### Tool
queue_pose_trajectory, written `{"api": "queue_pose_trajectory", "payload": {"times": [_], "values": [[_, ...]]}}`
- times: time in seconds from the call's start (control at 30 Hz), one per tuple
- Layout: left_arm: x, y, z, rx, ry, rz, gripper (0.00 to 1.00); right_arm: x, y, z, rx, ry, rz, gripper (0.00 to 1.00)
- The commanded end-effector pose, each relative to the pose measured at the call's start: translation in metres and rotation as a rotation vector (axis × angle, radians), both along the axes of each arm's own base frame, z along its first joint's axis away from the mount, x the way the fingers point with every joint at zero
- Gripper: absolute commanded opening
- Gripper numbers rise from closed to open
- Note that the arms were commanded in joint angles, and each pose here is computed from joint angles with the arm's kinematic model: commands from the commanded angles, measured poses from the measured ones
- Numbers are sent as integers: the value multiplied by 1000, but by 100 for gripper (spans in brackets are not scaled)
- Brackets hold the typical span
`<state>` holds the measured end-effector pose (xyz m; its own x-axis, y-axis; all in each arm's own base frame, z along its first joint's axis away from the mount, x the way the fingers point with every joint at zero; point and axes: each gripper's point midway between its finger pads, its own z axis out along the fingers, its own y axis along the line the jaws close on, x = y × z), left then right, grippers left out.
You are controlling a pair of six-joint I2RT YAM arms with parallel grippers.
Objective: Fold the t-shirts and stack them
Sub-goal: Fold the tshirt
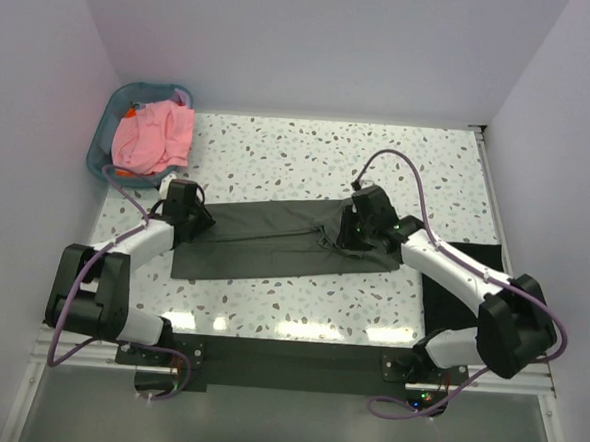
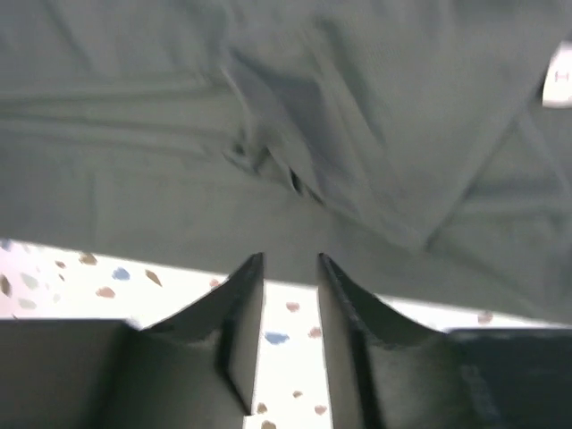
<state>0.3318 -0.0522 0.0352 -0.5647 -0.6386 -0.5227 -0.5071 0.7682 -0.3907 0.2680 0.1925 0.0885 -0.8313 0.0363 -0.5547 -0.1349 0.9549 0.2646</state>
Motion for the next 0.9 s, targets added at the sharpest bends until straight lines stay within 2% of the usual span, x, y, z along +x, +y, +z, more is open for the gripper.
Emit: {"api": "queue_pose_trajectory", "payload": {"times": [0.0,0.13,0.23,0.6,0.7,0.8,0.83,0.87], "values": [[13,1,21,6,-52,-11,42,43,21,27,24,-91,-21,30],[14,2,21,11,-50,-9,42,78,33,10,-34,-90,-58,23],[14,3,20,13,-49,-7,41,87,42,-4,-40,-64,-51,16],[15,2,18,13,-45,-9,41,50,64,-55,-40,30,19,14],[16,1,17,10,-45,-12,41,47,62,-66,-59,49,24,16],[19,-2,19,-1,-57,-26,42,46,59,-69,-76,60,22,26],[19,-4,21,-6,-62,-38,43,50,58,-62,-86,41,15,35],[22,-5,23,-3,-73,-55,45,54,56,-57,-90,29,11,39]]}}
